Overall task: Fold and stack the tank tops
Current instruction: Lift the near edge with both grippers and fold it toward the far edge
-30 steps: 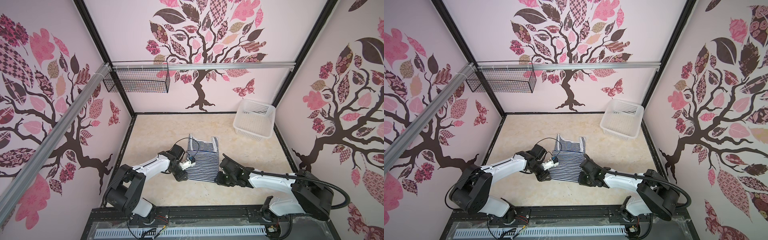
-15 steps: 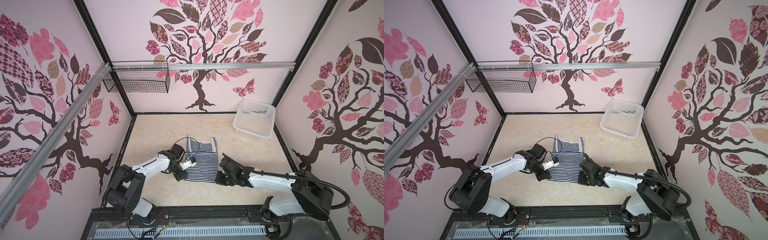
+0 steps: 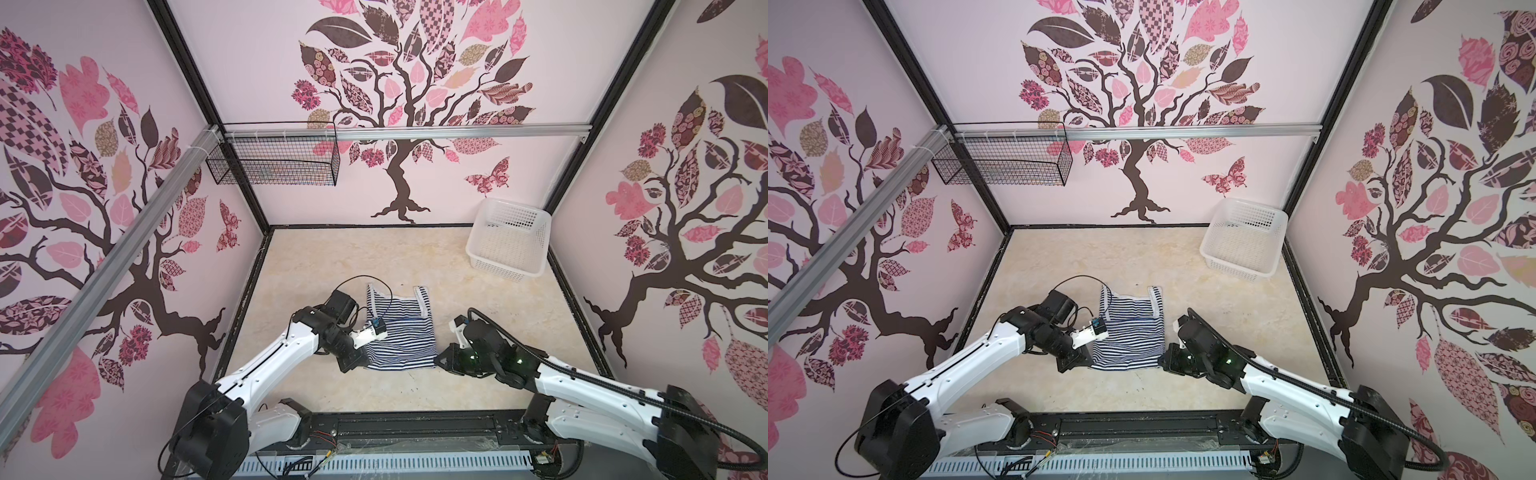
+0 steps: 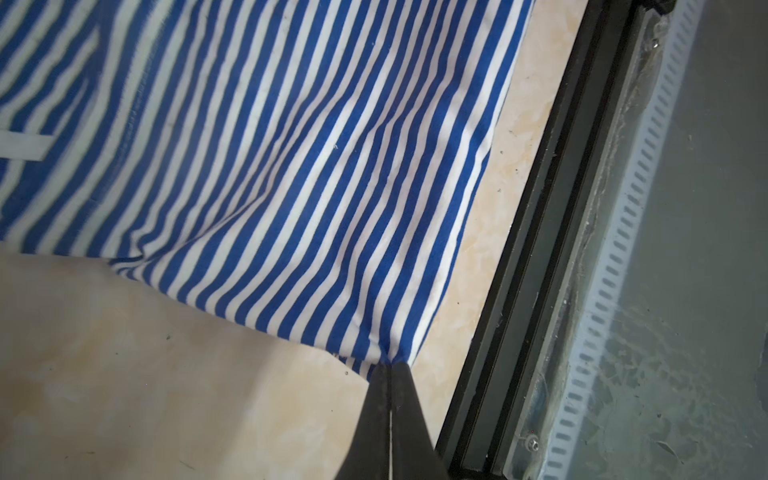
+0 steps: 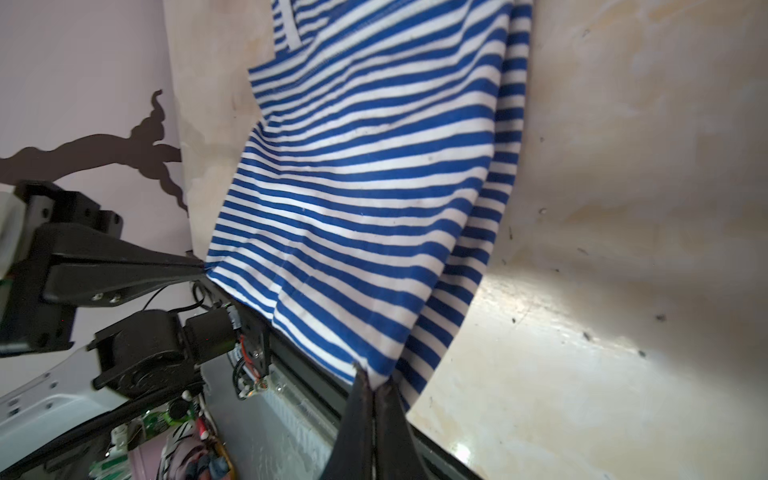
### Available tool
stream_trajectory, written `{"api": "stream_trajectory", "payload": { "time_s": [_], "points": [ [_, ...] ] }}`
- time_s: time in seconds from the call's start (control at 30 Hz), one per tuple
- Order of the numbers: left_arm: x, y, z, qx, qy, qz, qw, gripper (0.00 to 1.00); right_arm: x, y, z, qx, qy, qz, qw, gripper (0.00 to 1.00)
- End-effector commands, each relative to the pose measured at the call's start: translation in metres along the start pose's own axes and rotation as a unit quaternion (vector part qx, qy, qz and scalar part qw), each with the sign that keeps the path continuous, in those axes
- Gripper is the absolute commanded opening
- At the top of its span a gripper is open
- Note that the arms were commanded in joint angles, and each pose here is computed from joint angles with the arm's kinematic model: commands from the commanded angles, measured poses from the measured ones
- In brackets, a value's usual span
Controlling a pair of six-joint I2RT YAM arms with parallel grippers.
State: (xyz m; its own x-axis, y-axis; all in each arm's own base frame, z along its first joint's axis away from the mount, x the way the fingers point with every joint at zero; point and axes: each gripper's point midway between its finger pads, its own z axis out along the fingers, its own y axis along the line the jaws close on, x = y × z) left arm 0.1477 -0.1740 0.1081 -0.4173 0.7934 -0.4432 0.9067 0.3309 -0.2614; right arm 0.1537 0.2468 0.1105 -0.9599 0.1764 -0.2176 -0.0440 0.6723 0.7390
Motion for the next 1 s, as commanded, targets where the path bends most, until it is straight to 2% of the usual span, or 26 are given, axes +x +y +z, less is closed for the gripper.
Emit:
{"api": "stream_trajectory", "payload": {
  "time_s": [0.0,0.17,0.4,0.6,0.77,0.97],
  "points": [
    [-0.005,-0.024,-0.022,0.026,-0.015,0.035,0.999,0.0,0.007,0.004,-0.015,-0.006,0.009,0.014,1.0,0.07],
    [-0.011,-0.041,-0.04,0.047,-0.026,0.045,0.998,0.01,0.005,0.016,-0.028,-0.015,0.006,0.013,1.0,0.07],
    [-0.023,-0.036,-0.048,0.027,-0.045,0.051,0.997,0.01,-0.013,0.043,-0.04,-0.025,-0.018,-0.004,1.0,0.08],
    [-0.038,-0.007,-0.052,-0.022,-0.065,0.035,0.997,0.0,-0.039,0.065,-0.038,-0.025,-0.049,-0.029,0.998,0.09],
    [-0.064,0.027,-0.077,-0.031,-0.121,-0.019,0.992,0.0,-0.067,0.075,-0.029,-0.028,-0.05,-0.027,0.998,0.09],
    [-0.082,0.064,-0.079,-0.054,-0.129,-0.035,0.989,0.0,-0.113,0.082,-0.018,-0.028,-0.056,-0.035,0.997,0.09]
  ]
}}
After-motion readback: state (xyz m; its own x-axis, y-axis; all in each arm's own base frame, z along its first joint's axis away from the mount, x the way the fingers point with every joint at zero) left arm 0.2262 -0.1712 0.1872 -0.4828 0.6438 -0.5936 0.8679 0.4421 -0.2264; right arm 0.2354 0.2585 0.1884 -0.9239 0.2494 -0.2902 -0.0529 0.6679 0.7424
